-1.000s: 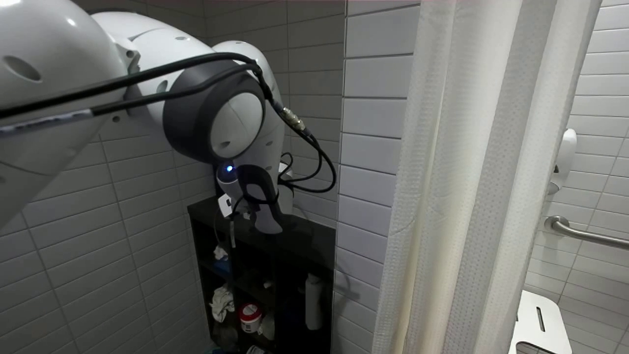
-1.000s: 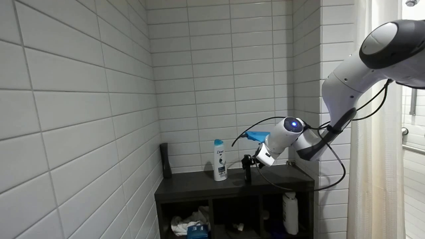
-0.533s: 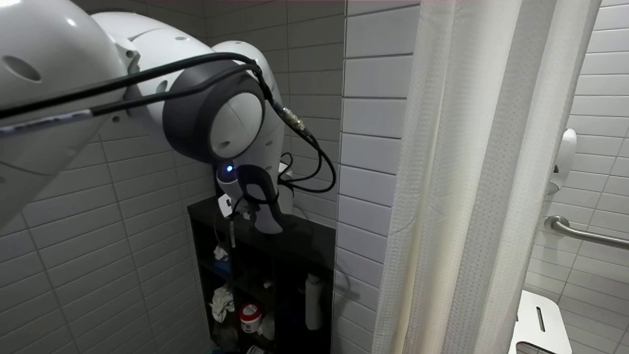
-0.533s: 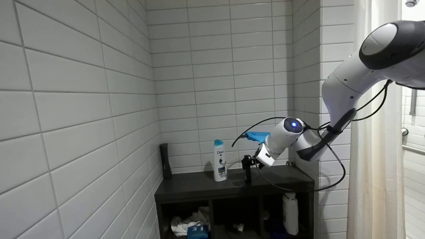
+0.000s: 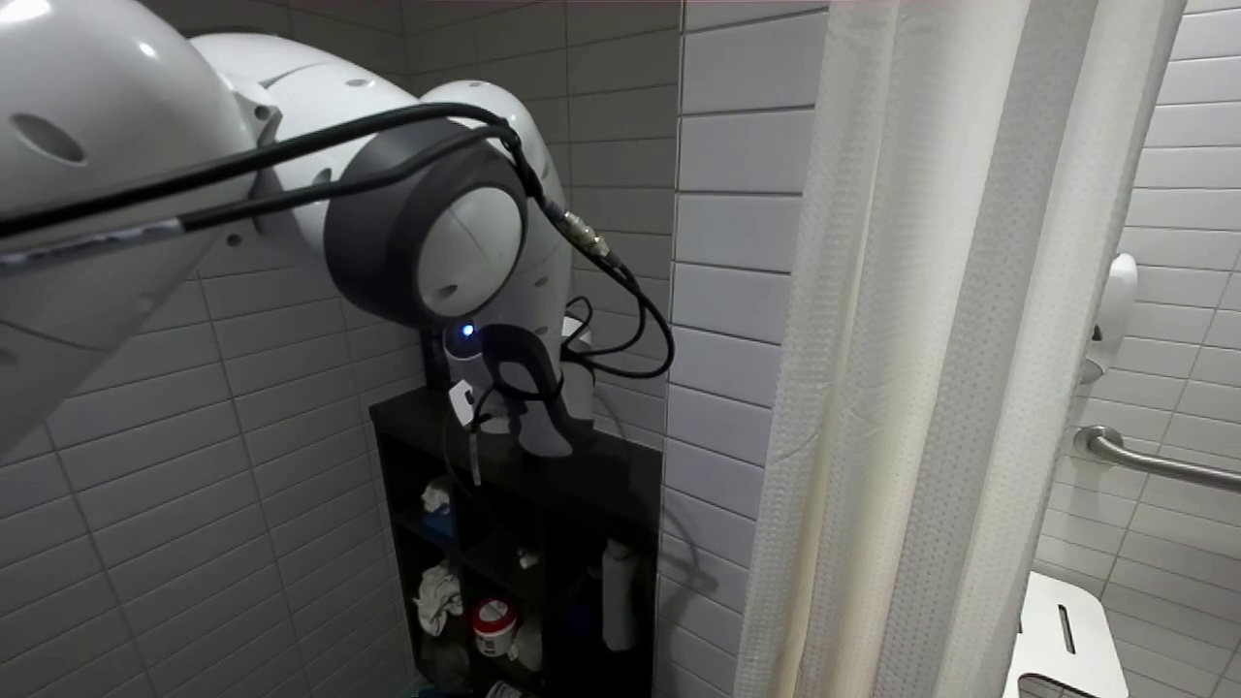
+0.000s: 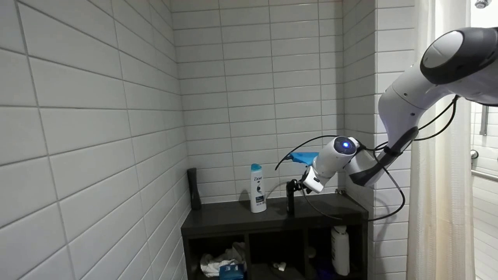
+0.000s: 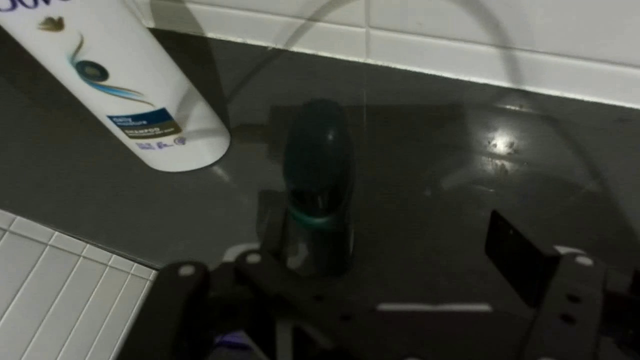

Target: Pick up the black bottle

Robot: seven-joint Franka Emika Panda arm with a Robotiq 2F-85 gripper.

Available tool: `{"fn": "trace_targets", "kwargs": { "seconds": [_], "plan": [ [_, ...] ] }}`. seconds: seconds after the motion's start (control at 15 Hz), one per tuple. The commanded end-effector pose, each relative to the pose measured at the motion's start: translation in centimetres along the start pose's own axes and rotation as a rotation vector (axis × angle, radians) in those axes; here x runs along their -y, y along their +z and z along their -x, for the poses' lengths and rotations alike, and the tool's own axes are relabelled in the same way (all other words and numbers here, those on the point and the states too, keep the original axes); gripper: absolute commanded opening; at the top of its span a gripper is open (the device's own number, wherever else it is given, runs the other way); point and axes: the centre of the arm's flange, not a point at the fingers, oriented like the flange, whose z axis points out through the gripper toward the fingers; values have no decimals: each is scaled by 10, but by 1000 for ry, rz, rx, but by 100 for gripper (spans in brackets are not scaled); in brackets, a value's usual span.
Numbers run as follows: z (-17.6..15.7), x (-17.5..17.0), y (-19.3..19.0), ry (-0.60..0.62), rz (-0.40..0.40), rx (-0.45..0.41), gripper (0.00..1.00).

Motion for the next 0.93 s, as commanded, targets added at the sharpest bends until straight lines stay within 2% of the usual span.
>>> {"fn": "trace_targets", "kwargs": {
  "seconds": [0.0, 0.2, 0.33, 0.47, 0.53, 0.87],
  "plan": [
    [23, 2, 12, -113, 32, 42, 100],
    [32, 2, 15, -208, 94, 64, 100],
    [34, 4, 18, -244, 154, 80, 73],
    [35, 7, 22, -266, 199, 88, 61],
    [34, 7, 22, -270, 217, 90, 52],
    [26, 14, 27, -246, 263, 78, 13]
  ]
}}
